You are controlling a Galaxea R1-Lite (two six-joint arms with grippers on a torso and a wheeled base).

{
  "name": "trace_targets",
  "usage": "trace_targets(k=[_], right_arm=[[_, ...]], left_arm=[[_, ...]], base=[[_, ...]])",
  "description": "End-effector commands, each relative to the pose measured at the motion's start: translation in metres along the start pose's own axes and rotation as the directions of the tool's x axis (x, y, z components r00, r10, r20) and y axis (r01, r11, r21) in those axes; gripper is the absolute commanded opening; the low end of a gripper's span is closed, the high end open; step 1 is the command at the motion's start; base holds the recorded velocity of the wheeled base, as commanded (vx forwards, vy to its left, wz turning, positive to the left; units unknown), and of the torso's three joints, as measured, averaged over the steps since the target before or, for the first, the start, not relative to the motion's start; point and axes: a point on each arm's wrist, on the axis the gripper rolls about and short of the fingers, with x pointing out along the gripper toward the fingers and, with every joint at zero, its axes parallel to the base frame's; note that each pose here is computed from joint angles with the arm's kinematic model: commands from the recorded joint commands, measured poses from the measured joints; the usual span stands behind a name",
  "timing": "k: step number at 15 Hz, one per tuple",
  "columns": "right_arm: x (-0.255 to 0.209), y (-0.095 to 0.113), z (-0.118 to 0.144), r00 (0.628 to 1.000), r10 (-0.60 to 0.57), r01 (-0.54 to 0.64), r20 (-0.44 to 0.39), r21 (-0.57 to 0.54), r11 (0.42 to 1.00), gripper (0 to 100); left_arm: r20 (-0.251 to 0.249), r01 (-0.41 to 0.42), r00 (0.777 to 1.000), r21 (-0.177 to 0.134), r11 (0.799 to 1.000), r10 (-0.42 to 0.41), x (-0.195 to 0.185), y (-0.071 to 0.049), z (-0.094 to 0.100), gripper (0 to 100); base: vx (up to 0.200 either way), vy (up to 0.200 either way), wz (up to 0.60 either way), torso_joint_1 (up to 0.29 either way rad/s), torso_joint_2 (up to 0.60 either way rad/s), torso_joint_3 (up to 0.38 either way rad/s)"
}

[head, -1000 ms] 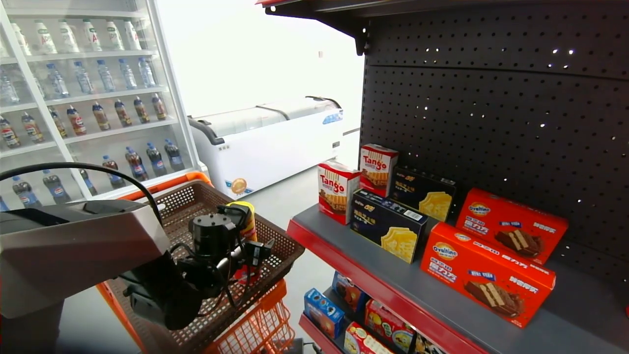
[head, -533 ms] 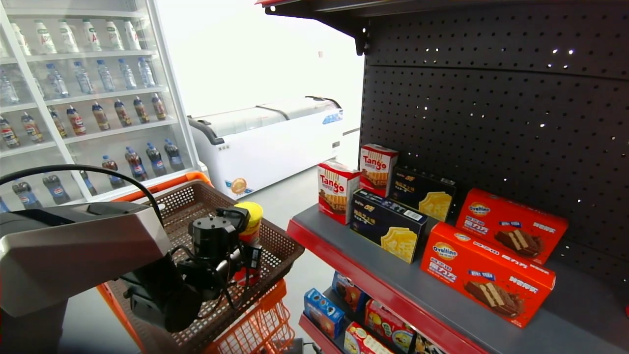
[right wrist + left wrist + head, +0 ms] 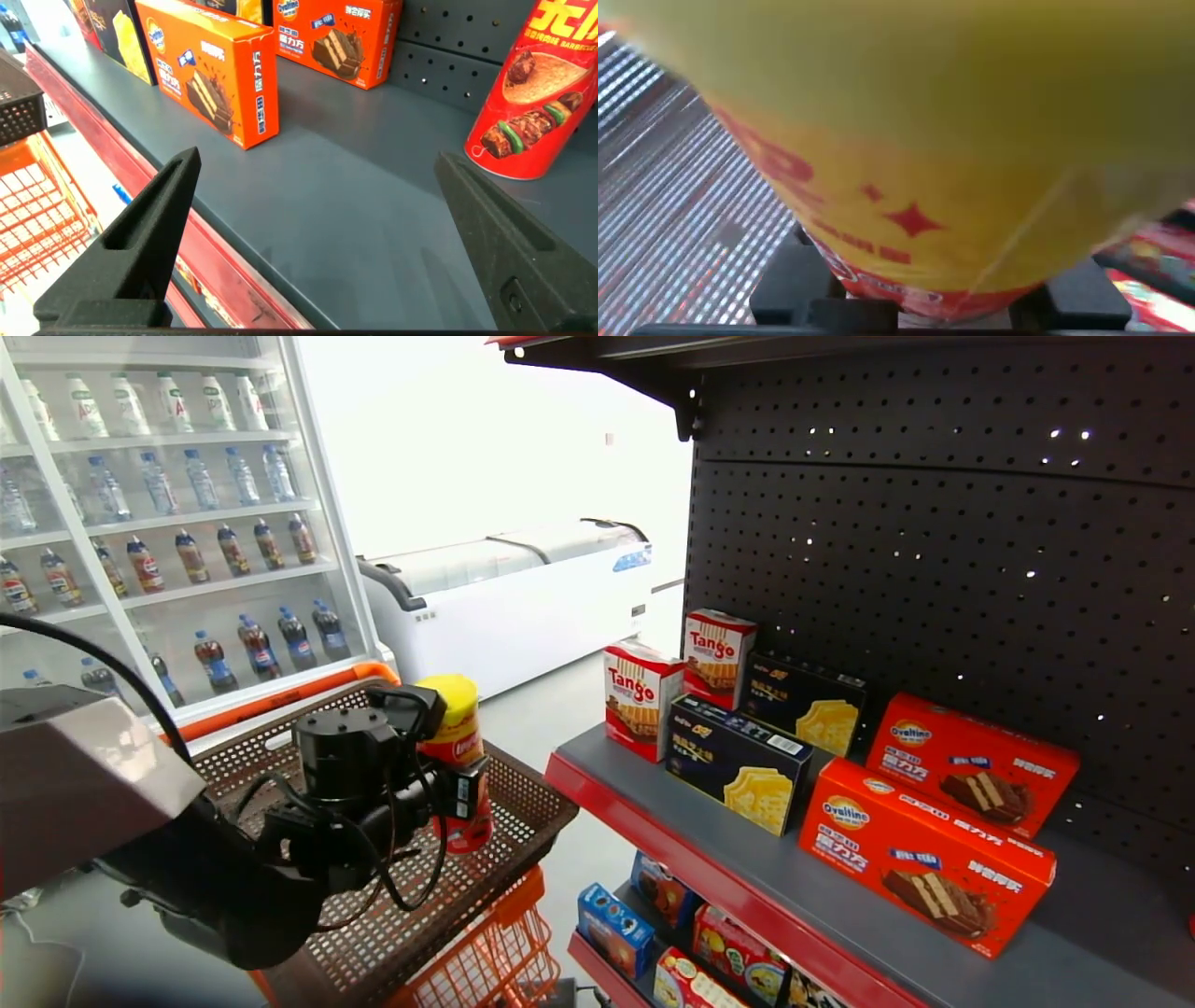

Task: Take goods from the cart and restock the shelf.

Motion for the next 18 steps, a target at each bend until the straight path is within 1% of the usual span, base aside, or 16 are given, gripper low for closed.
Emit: trace_targets(k=[1,2,3,4,5,6,7,8,10,12,13,14,15,16,18], right_arm=[[0.000,0.000,0.000,1.000,0.000,0.000,0.001,0.000,1.000,100],[0.000,0.000,0.000,1.000,0.000,0.000,0.001,0.000,1.000,100],[0.000,0.000,0.000,1.000,0.000,0.000,0.001,0.000,1.000,100],[0.000,0.000,0.000,1.000,0.000,0.000,0.001,0.000,1.000,100],[0.000,0.000,0.000,1.000,0.000,0.000,0.001,0.000,1.000,100],[0.000,0.000,0.000,1.000,0.000,0.000,0.001,0.000,1.000,100],[0.000,0.000,0.000,1.000,0.000,0.000,0.001,0.000,1.000,100],[0.000,0.000,0.000,1.000,0.000,0.000,0.001,0.000,1.000,100],[0.000,0.000,0.000,1.000,0.000,0.000,0.001,0.000,1.000,100],[0.000,0.000,0.000,1.000,0.000,0.000,0.001,0.000,1.000,100],[0.000,0.000,0.000,1.000,0.000,0.000,0.001,0.000,1.000,100],[0.000,0.000,0.000,1.000,0.000,0.000,0.001,0.000,1.000,100],[0.000,0.000,0.000,1.000,0.000,0.000,0.001,0.000,1.000,100],[0.000,0.000,0.000,1.000,0.000,0.000,0.001,0.000,1.000,100],[0.000,0.000,0.000,1.000,0.000,0.000,0.001,0.000,1.000,100]], left_arm=[[0.085,0.047,0.995,-0.007,0.999,-0.046,-0.032,0.004,0.040,0],[0.075,0.049,0.996,-0.006,0.999,-0.048,-0.038,0.005,0.043,0],[0.068,0.109,0.992,-0.004,0.994,-0.108,-0.061,0.007,0.058,0],[0.067,0.129,0.990,-0.003,0.992,-0.128,-0.068,0.007,0.062,0],[0.082,0.176,0.981,0.004,0.984,-0.176,-0.088,0.005,0.075,0],[0.080,0.192,0.978,0.009,0.981,-0.192,-0.098,0.003,0.081,0],[0.051,0.225,0.973,0.014,0.974,-0.225,-0.114,-0.003,0.088,0],[0.034,0.241,0.970,0.018,0.970,-0.242,-0.126,-0.006,0.095,0],[0.014,0.253,0.967,0.021,0.967,-0.253,-0.135,-0.008,0.101,0],[0.005,0.237,0.971,0.020,0.971,-0.237,-0.143,-0.005,0.118,0],[0.005,0.233,0.973,0.020,0.972,-0.233,-0.146,-0.005,0.122,0],[0.009,0.226,0.974,0.023,0.974,-0.227,-0.154,-0.003,0.128,0],[0.019,0.223,0.974,0.022,0.974,-0.224,-0.157,-0.002,0.130,0],[0.035,0.223,0.974,0.024,0.975,-0.223,-0.158,-0.002,0.134,0],[0.048,0.225,0.973,0.023,0.974,-0.226,-0.158,-0.002,0.138,0]], base=[[0.000,0.000,0.00,0.000,0.00,0.000],[0.000,0.000,0.00,0.000,0.00,0.000],[0.000,0.000,0.00,0.000,0.00,0.000],[0.000,0.000,0.00,0.000,0.00,0.000],[0.000,0.000,0.00,0.000,0.00,0.000],[0.000,0.000,0.00,0.000,0.00,0.000],[0.000,0.000,0.00,0.000,0.00,0.000],[0.000,0.000,0.00,0.000,0.00,0.000],[0.000,0.000,0.00,0.000,0.00,0.000],[0.000,0.000,0.00,0.000,0.00,0.000],[0.000,0.000,0.00,0.000,0.00,0.000],[0.000,0.000,0.00,0.000,0.00,0.000],[0.000,0.000,0.00,0.000,0.00,0.000],[0.000,0.000,0.00,0.000,0.00,0.000],[0.000,0.000,0.00,0.000,0.00,0.000]])
